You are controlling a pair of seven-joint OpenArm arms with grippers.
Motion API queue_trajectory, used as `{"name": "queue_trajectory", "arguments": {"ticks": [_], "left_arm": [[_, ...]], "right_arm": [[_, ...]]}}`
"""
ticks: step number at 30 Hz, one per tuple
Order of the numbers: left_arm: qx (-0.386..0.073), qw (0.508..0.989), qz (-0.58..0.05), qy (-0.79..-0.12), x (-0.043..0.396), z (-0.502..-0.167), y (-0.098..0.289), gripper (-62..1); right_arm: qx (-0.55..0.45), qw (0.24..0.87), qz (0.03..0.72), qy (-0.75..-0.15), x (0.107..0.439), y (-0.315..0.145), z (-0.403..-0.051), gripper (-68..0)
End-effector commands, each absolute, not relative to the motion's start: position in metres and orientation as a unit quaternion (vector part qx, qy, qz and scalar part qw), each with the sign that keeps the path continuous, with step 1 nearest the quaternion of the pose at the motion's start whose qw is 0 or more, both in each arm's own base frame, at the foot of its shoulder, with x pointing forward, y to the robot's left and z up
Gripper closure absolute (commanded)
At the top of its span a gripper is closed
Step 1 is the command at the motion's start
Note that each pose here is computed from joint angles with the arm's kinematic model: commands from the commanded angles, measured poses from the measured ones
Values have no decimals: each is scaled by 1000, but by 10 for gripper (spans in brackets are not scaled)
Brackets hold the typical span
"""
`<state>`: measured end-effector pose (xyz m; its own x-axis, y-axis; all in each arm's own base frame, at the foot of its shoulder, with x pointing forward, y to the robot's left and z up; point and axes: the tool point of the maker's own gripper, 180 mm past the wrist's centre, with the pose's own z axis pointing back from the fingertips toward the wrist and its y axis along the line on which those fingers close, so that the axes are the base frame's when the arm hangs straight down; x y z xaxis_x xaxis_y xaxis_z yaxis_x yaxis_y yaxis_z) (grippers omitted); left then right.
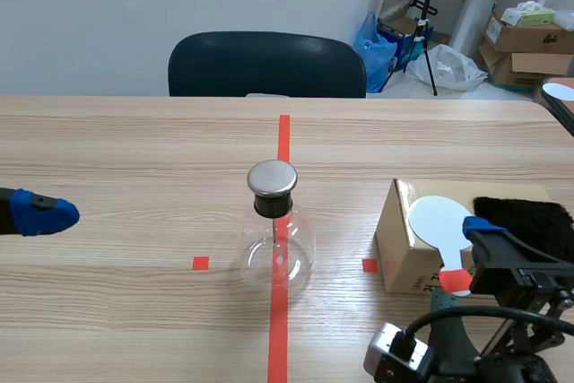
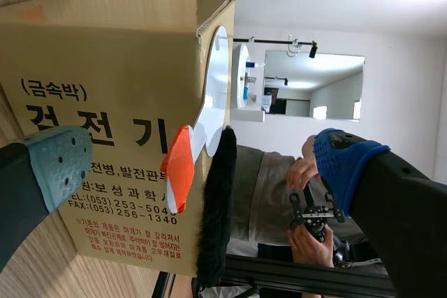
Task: Do the electroscope experiment
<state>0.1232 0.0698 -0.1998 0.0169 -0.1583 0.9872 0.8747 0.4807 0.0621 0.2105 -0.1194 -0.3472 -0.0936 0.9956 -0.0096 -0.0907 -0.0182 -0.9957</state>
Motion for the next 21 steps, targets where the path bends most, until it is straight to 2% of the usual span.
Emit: {"name": "queue_trajectory", "arguments": {"ticks": [1, 21], "left_arm": [[-319, 636, -396, -581, 123, -195, 68, -623], [-319, 636, -396, -581, 123, -195, 68, -623]], "right_arm": [[-478, 471, 535, -513, 216, -122, -331, -679], [-477, 471, 535, -514, 216, -121, -331, -679]]}}
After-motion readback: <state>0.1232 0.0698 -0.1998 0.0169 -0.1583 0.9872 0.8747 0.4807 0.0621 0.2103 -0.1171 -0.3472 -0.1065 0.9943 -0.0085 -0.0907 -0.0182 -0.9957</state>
